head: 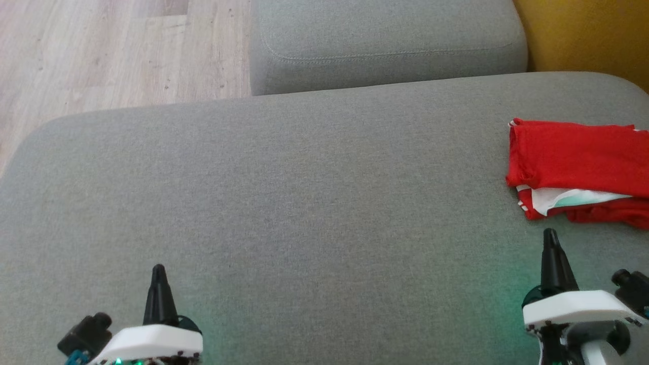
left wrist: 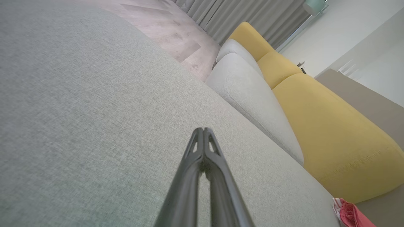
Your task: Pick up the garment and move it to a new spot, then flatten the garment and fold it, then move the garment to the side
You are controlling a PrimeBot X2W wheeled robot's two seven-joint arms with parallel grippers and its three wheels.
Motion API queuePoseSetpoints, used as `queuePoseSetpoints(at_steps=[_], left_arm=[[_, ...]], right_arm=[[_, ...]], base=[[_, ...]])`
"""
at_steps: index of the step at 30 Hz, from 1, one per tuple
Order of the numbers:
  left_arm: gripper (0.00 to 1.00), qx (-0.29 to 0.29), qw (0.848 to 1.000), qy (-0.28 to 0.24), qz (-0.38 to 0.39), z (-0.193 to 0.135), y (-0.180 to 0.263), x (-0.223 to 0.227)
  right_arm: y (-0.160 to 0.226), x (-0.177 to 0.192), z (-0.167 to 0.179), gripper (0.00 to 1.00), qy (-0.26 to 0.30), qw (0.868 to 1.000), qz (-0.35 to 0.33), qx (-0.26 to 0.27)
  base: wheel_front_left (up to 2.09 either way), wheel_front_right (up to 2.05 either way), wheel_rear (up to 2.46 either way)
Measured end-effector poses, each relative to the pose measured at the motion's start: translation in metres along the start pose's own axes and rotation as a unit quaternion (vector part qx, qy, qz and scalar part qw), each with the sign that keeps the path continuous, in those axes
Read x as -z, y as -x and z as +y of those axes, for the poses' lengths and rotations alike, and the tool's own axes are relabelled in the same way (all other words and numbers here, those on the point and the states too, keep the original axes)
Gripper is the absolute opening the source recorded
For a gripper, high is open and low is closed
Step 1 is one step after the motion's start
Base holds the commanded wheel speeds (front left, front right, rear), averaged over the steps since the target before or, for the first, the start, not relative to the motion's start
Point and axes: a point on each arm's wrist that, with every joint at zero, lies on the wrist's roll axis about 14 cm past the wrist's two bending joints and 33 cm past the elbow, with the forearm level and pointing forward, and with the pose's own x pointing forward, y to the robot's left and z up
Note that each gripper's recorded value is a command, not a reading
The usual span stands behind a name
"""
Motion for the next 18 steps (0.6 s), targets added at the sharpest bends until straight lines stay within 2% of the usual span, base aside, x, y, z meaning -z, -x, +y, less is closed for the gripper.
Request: queuePoseSetpoints(at_steps=[18], left_arm=[[0.00,-0.004,0.997,0.083,0.002,0.0027,-0.0028,-0.0066]], right_arm=[[-0.0016,-0.0025,-0.0036,0.00,-0.097,0.995,0.002,0.011]], base=[[0.00,0.00,0.00]])
